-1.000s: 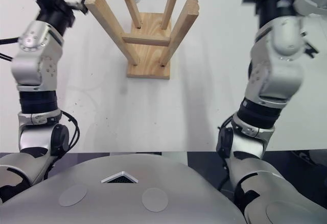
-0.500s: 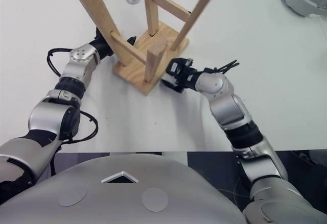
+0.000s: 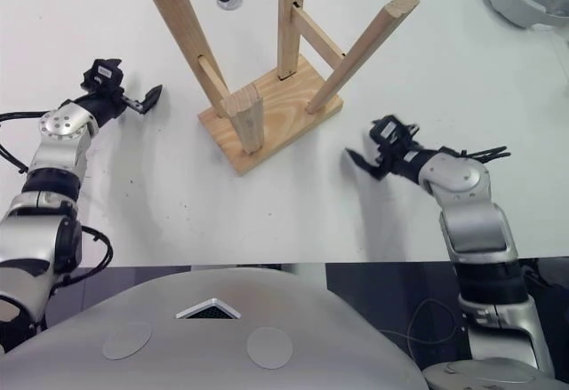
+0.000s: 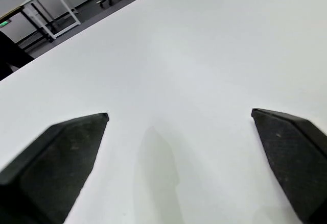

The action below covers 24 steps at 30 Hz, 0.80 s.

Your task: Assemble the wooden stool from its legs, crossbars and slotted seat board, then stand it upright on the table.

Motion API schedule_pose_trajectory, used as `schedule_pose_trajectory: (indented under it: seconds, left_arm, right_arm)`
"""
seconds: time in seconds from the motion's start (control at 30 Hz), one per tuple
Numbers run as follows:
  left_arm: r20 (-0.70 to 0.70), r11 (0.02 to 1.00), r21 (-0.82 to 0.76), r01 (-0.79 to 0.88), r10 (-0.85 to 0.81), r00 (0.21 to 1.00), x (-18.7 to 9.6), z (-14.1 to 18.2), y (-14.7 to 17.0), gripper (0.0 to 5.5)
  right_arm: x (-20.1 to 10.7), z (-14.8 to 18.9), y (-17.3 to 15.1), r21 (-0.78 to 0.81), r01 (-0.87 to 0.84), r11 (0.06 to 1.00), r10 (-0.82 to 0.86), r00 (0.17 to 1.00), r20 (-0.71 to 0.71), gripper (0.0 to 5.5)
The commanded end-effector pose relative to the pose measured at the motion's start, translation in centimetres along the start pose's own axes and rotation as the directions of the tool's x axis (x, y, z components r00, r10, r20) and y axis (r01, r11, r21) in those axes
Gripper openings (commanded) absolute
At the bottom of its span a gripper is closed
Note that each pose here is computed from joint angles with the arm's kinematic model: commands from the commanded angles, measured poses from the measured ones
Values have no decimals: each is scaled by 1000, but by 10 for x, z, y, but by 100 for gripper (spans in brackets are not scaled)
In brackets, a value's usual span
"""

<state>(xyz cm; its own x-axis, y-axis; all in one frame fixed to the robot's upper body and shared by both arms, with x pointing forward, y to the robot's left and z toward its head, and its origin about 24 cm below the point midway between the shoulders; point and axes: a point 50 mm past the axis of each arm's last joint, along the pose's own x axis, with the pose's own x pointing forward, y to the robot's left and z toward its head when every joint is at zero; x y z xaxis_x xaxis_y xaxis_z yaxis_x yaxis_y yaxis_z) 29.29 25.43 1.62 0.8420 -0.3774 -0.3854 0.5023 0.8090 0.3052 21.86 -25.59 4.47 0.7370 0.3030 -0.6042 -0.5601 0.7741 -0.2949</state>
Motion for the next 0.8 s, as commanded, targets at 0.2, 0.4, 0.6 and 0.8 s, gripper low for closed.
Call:
schedule_pose_trajectory:
  seconds: [0.2, 0.4, 0.6, 0.8]
  left_arm:
    - [-247, 925, 49, 377, -355, 902, -54, 12, -54, 517]
    - [-168, 930, -86, 358, -368, 915, -43, 23, -78, 517]
    - [-90, 968, -162, 193, -209, 974, -5, 33, -89, 517]
    - [-84, 983, -157, 96, -111, 990, 7, 29, -77, 517]
  right_arm:
    - [80, -1, -66, 43, 334, 942, -335, 942, 4, 394]
    - [104, -1, -26, 98, 91, 991, -103, 987, 126, 394]
    - [82, -19, -18, 27, -68, 997, 61, 978, 201, 394]
    - [60, -15, 0, -17, -177, 984, 175, 945, 278, 394]
